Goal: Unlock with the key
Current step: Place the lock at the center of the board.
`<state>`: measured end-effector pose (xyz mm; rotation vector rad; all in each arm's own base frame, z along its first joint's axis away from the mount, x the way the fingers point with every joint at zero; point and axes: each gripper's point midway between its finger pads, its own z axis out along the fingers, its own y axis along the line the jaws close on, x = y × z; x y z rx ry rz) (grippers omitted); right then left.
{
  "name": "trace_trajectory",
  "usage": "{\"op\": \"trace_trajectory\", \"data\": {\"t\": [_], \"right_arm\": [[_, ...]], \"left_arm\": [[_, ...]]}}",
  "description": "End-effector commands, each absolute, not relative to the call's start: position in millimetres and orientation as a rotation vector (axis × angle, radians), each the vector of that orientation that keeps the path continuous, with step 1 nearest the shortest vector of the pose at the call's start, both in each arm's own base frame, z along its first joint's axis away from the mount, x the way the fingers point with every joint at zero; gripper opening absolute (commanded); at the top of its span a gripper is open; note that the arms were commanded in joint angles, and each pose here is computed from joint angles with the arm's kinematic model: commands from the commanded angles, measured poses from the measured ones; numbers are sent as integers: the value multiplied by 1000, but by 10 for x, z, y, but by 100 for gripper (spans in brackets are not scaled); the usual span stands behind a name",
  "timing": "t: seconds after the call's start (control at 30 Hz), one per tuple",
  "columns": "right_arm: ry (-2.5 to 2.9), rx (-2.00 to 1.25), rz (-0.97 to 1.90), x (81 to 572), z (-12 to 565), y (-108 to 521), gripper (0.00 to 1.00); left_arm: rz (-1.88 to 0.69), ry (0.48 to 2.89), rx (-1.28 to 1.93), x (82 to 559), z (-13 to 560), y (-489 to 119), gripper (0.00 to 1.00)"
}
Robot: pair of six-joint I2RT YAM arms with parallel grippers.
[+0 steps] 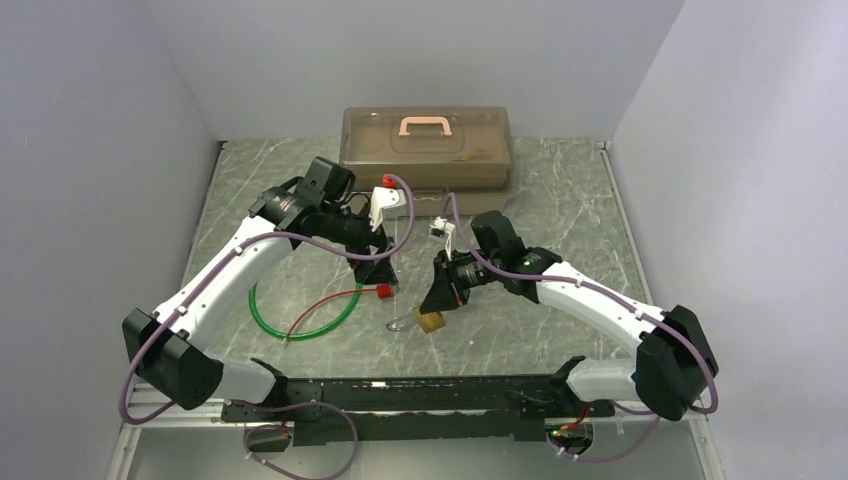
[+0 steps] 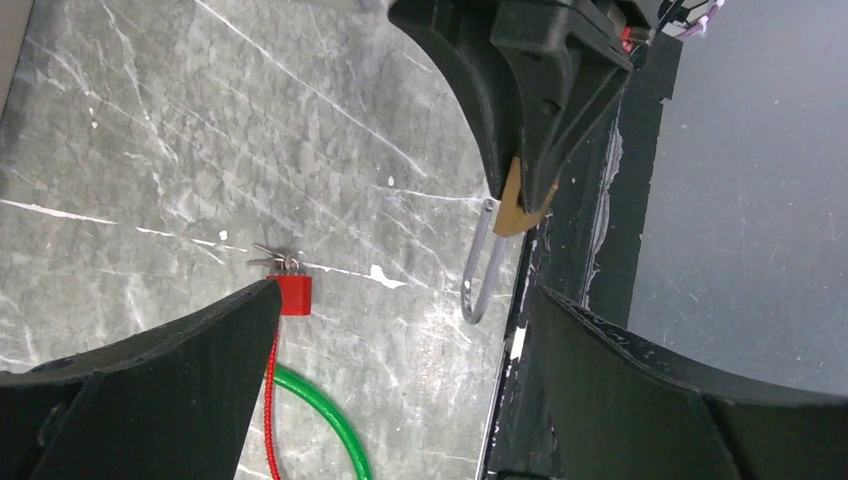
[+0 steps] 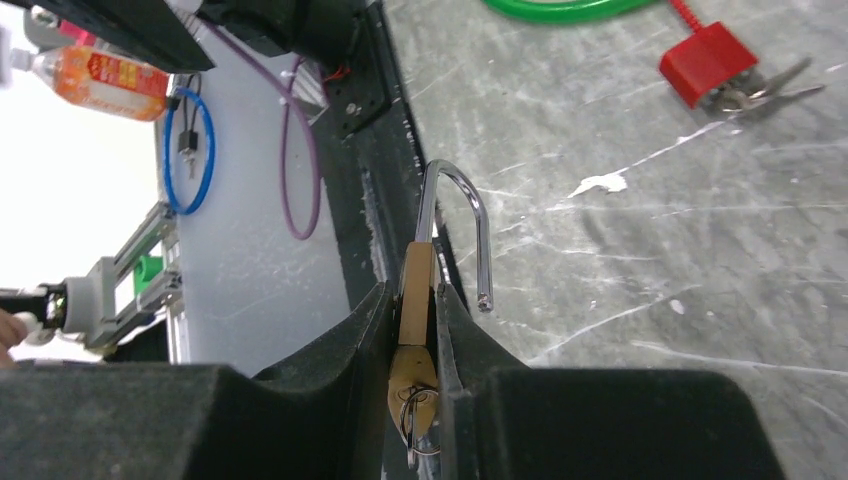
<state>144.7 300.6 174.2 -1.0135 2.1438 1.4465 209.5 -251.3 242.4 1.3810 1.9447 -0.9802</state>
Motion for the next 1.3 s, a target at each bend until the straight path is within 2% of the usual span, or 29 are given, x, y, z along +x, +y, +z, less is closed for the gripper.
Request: {"op": "trace_trajectory", "data": {"t": [0.0, 0.23, 0.5, 0.67, 1.27], "right_arm": [[2002, -965, 1417, 1729, 1854, 3114, 0], [2113, -894, 1286, 2016, 1366, 3070, 0], [2004, -831, 1130, 2735, 1581, 2991, 0], [1949, -818, 1059, 2963, 1680, 2936, 0], [2077, -855, 1083, 2464, 895, 2806, 0]], "left_arm": [[-934, 1884, 1405, 2085, 2474, -2410, 99], [-851, 1959, 1346, 2235, 2383, -2099, 100], [-827, 1977, 1249, 2365, 2388, -1923, 99], [-797, 1964, 1232, 2345, 2418, -1885, 100], [-750, 1982, 1106, 2384, 2491, -1665, 100]]}}
